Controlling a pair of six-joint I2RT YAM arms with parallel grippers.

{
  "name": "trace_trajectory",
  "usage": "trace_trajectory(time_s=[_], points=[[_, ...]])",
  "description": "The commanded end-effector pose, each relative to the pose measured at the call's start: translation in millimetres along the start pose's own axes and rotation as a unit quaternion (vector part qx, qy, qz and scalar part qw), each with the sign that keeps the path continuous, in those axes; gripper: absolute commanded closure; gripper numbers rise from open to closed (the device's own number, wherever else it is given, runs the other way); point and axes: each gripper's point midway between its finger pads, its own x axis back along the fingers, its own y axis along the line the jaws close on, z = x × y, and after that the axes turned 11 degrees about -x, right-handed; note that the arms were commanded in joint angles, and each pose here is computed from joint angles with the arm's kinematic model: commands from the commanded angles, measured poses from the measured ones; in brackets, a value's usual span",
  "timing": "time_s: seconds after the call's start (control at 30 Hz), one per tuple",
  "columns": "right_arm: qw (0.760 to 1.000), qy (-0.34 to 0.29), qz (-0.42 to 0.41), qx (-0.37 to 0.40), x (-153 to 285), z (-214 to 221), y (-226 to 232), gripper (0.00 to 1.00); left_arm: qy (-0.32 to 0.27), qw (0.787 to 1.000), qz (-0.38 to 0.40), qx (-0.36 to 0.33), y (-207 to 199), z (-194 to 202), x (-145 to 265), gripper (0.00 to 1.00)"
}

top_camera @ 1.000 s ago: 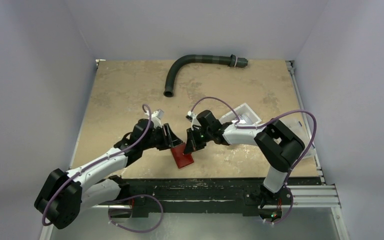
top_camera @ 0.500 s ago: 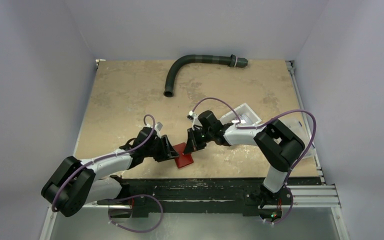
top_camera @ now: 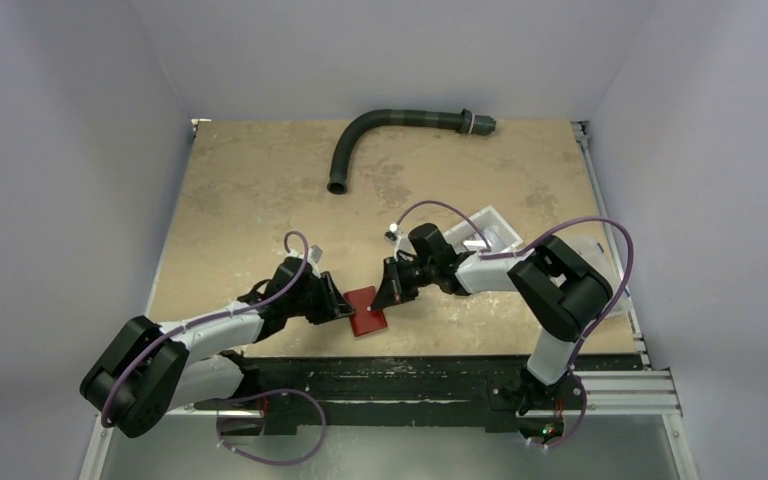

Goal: Put the credit cards into the card holder
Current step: Close the card holder at the center of the board.

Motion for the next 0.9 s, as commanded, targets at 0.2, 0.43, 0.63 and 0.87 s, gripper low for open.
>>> trace_trajectory(time_s=[0.2, 0.43, 0.63, 0.87], points=[[0.999, 0.01, -0.04, -0.013, 1, -2, 13, 1.0, -0.013, 1.0, 0.011, 0.0, -2, -2, 0, 0.73], [1.0, 0.009, -0.006, -0.02, -3, -3, -2, 1.0, -0.016, 1.0, 0.019, -0.002, -6, -4, 2, 0.74], [0.999, -0.011, 0.021, -0.035, -4, -10, -9, 1.0, -0.018, 1.0, 0.021, 0.0, -6, -4, 2, 0.74], [0.996, -0.045, 0.044, -0.068, 4, -18, -22, 1.0, -0.017, 1.0, 0.02, 0.0, -5, -2, 2, 0.73]])
